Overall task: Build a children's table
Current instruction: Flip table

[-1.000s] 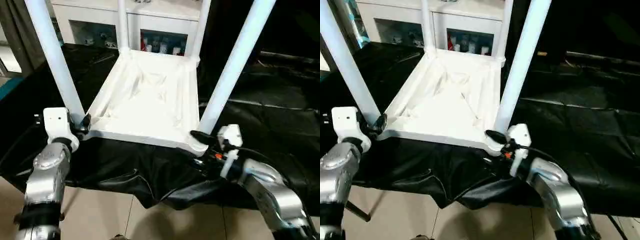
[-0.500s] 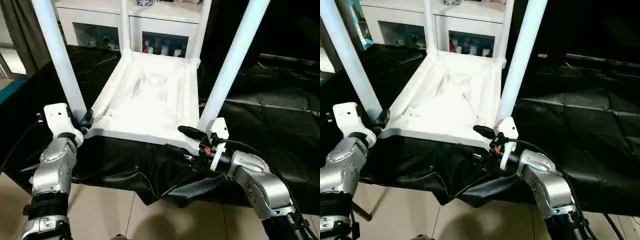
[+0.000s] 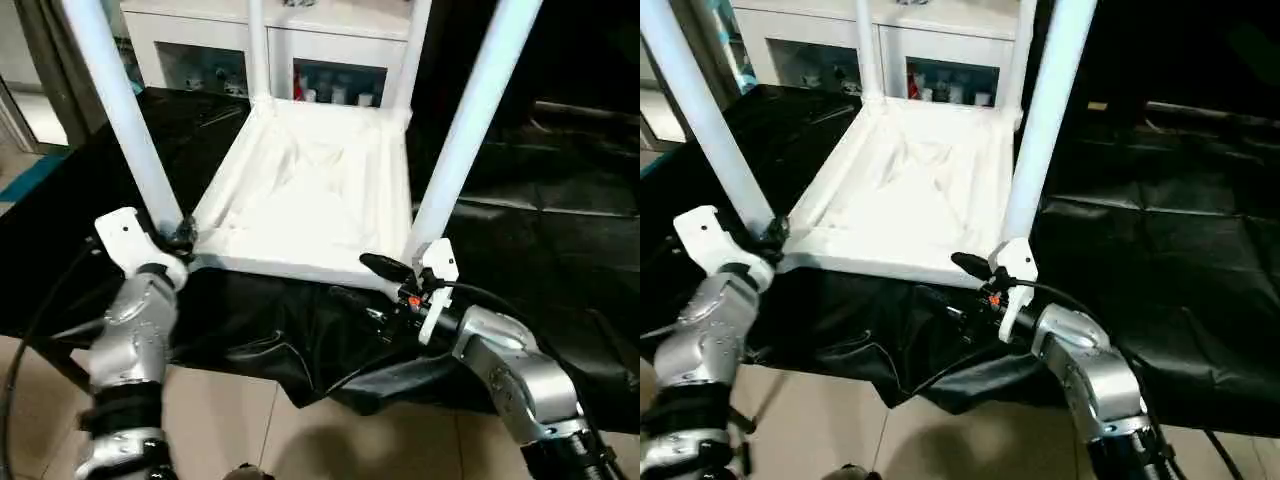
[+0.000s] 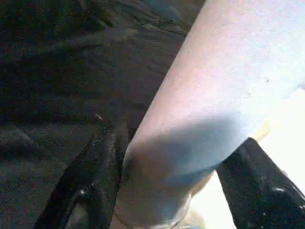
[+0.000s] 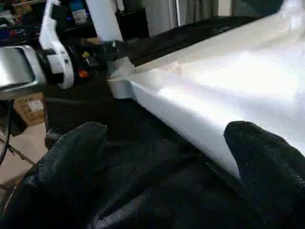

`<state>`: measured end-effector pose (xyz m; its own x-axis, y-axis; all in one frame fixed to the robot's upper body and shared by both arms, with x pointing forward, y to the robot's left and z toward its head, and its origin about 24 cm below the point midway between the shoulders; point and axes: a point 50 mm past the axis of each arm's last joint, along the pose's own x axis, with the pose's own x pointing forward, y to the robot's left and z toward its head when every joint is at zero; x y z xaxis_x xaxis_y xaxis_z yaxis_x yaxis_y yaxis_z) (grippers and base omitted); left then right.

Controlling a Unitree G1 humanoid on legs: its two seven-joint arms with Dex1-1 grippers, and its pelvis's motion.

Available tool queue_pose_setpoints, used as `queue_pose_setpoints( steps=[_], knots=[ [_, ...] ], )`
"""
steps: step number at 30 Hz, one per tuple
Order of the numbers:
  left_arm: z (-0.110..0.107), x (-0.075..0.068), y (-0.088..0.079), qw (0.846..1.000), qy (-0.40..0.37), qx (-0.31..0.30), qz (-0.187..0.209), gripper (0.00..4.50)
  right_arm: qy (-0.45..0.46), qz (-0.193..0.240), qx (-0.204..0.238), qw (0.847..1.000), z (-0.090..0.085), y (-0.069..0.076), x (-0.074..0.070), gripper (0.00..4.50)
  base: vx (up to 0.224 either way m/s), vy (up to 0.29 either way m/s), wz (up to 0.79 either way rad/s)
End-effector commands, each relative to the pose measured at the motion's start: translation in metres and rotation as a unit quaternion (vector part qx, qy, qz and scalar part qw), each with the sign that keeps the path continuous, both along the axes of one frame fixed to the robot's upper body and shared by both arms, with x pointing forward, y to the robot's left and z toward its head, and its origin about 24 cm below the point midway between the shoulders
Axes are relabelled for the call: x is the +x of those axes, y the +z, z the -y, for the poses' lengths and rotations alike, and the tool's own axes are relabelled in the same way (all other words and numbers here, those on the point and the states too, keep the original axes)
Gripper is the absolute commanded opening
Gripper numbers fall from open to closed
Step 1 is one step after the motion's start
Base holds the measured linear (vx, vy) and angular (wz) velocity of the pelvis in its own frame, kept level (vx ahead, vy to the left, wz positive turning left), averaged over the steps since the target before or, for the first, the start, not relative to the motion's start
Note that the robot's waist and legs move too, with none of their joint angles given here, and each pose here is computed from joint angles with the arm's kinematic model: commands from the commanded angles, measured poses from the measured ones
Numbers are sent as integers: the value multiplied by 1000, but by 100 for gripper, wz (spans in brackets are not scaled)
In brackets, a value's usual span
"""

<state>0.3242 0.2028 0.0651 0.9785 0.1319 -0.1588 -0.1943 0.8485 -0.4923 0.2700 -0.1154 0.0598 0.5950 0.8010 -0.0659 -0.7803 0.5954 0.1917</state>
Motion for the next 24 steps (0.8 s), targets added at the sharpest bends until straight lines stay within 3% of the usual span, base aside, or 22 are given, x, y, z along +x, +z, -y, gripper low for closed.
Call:
queue_pose_setpoints(
  steps=[1,2,6,9,11,12,18,20,21,24],
  knots=[
    [16,5,14,995,-14,-95,38,270,-13,7,0,1000,2,4,2,450,0,0,0],
    [31,2,14,992,-16,-118,30,270,-22,0,5,1000,2,3,0,450,0,0,0],
    [53,1,18,991,-33,-129,24,265,-40,-11,20,999,4,2,-4,450,0,0,0],
    [66,2,21,990,-49,-131,22,258,-92,-20,36,995,10,0,1,450,0,0,0],
    [73,2,23,989,-56,-137,20,256,-138,-37,75,987,11,1,9,450,0,0,0],
    [76,2,24,988,-56,-141,17,256,-169,-65,119,976,12,-2,17,450,0,0,0],
    [81,3,24,987,-56,-151,11,256,-207,-119,168,956,9,-9,30,450,0,0,0],
    [82,4,26,986,-56,-155,11,256,-224,-147,198,943,7,-12,38,450,0,0,0],
    [84,3,26,986,-56,-156,9,255,-232,-170,244,926,5,-12,47,450,0,0,0],
    [87,1,24,986,-60,-156,4,254,-228,-181,298,909,1,-8,57,450,0,0,0]
  ],
)
